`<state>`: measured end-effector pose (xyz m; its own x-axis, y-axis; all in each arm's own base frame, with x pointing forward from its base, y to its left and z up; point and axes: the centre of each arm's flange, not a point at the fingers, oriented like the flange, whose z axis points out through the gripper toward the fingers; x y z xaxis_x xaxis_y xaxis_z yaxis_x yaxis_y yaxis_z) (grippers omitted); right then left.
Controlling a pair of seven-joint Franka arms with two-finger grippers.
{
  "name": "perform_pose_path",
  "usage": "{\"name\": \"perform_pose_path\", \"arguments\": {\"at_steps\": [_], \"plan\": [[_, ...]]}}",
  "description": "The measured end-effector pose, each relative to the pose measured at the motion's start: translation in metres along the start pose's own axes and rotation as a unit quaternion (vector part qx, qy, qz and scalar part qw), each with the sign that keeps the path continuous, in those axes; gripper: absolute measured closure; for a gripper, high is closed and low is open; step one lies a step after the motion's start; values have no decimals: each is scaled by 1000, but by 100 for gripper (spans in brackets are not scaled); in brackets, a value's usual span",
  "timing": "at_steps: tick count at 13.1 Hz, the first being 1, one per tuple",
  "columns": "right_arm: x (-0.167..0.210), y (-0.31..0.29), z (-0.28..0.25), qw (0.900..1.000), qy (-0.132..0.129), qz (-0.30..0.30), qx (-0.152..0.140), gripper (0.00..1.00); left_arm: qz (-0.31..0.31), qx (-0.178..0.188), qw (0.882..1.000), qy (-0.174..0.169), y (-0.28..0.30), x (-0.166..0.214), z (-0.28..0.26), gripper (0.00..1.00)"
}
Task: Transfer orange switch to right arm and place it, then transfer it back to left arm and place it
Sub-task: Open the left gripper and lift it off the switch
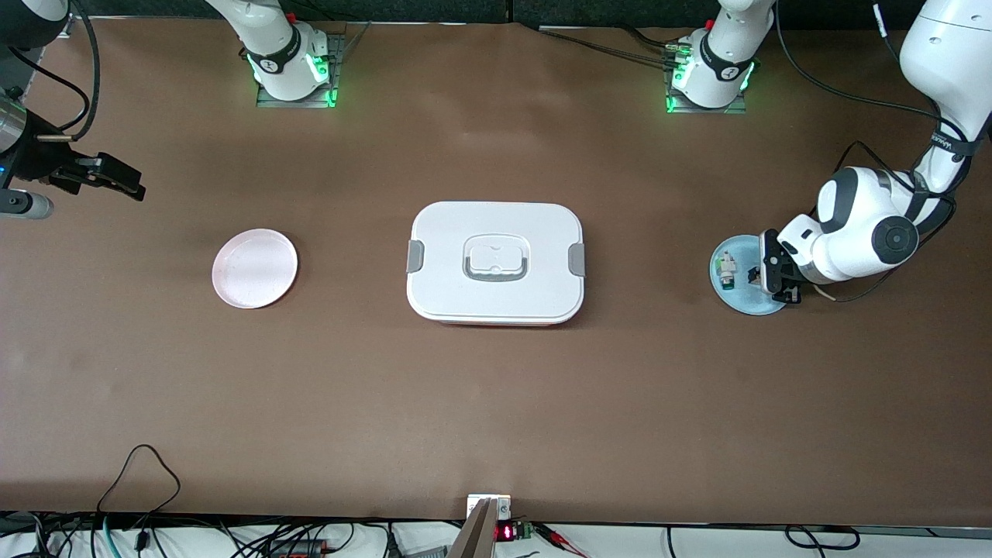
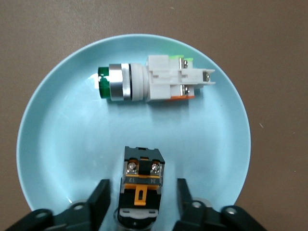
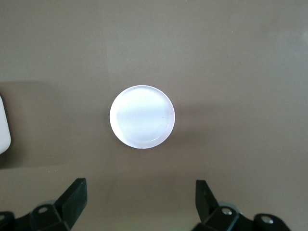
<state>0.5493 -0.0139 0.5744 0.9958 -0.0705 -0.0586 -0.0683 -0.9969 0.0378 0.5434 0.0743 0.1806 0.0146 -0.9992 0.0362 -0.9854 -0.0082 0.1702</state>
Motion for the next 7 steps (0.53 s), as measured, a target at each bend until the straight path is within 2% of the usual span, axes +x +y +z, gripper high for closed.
{"name": "perform_pose_path", "arguments": {"at_steps": [3, 7], "plan": [[-1, 12, -9, 1000, 13, -1, 1, 0, -14, 3, 1000, -4, -7, -5, -12, 1], [-4, 1, -19, 1000, 21, -17, 0, 0, -75, -33, 996, -23, -21, -9, -53, 0]]}}
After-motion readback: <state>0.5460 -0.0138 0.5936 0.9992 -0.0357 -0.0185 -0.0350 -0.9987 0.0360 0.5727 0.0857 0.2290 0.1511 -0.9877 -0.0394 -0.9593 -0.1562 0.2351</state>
